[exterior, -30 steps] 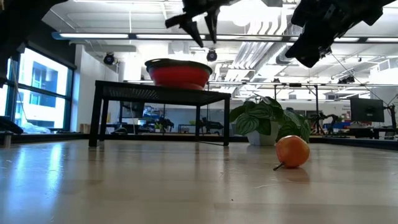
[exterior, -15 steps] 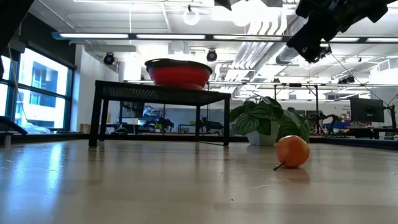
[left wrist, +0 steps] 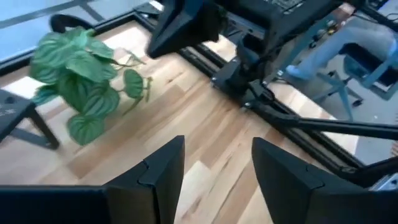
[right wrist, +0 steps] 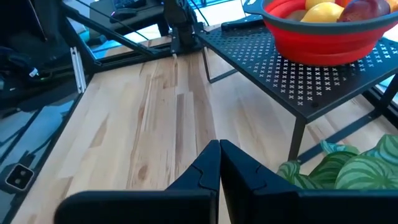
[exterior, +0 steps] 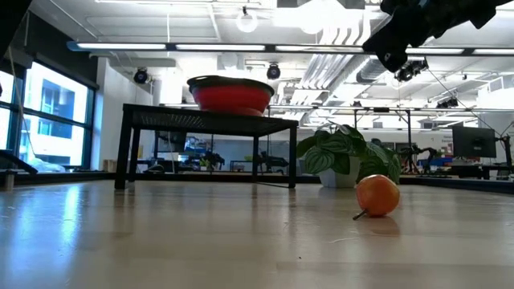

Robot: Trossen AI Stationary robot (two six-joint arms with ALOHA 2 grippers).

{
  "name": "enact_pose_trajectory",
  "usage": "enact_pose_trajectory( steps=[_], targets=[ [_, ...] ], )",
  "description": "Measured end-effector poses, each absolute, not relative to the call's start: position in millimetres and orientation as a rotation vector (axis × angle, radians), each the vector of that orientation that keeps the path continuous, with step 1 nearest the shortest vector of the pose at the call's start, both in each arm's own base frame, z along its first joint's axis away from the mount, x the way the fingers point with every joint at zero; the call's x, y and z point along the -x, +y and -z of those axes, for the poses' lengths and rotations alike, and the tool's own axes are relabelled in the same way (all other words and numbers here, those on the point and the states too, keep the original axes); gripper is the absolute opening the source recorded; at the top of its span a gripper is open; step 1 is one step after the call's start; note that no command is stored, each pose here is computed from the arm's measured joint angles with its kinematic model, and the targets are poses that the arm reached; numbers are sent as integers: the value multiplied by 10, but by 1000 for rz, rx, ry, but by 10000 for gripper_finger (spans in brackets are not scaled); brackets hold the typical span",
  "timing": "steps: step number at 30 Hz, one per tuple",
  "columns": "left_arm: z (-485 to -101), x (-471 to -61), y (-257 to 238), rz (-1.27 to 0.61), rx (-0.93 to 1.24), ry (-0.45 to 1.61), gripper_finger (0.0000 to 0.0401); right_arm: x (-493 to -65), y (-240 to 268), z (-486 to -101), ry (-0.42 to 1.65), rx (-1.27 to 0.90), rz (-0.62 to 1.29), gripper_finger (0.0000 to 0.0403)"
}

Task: Pick & Place Fruit
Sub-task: Put the orange pear into the red basket on the shelf

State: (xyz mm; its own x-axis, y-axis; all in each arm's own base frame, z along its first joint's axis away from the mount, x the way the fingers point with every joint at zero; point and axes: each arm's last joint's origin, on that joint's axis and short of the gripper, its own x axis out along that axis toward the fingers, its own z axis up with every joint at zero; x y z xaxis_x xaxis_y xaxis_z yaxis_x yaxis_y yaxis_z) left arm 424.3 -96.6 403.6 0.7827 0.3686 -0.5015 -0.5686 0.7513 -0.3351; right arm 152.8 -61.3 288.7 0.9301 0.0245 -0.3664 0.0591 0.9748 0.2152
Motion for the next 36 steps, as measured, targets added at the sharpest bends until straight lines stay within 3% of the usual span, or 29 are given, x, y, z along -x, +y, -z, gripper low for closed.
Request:
enact_pose_trajectory(
  steps=[9,16,23,36],
  targets=[
    [-3882,-4423,-1090,-502,526,392,182,-1527,-611,-2886,377,-179,-1,2],
    [-3717,-4508,-1149,-506,504,433,182,-1438,-523,-2872,403,-210,-158,2],
    [-3455,-4625,-1175,-523,468,507,182,-1269,-467,-2831,485,-235,-59,2],
    [-3305,-4700,-1237,-433,556,592,182,-1164,-464,-2897,434,-270,128,2]
  ],
)
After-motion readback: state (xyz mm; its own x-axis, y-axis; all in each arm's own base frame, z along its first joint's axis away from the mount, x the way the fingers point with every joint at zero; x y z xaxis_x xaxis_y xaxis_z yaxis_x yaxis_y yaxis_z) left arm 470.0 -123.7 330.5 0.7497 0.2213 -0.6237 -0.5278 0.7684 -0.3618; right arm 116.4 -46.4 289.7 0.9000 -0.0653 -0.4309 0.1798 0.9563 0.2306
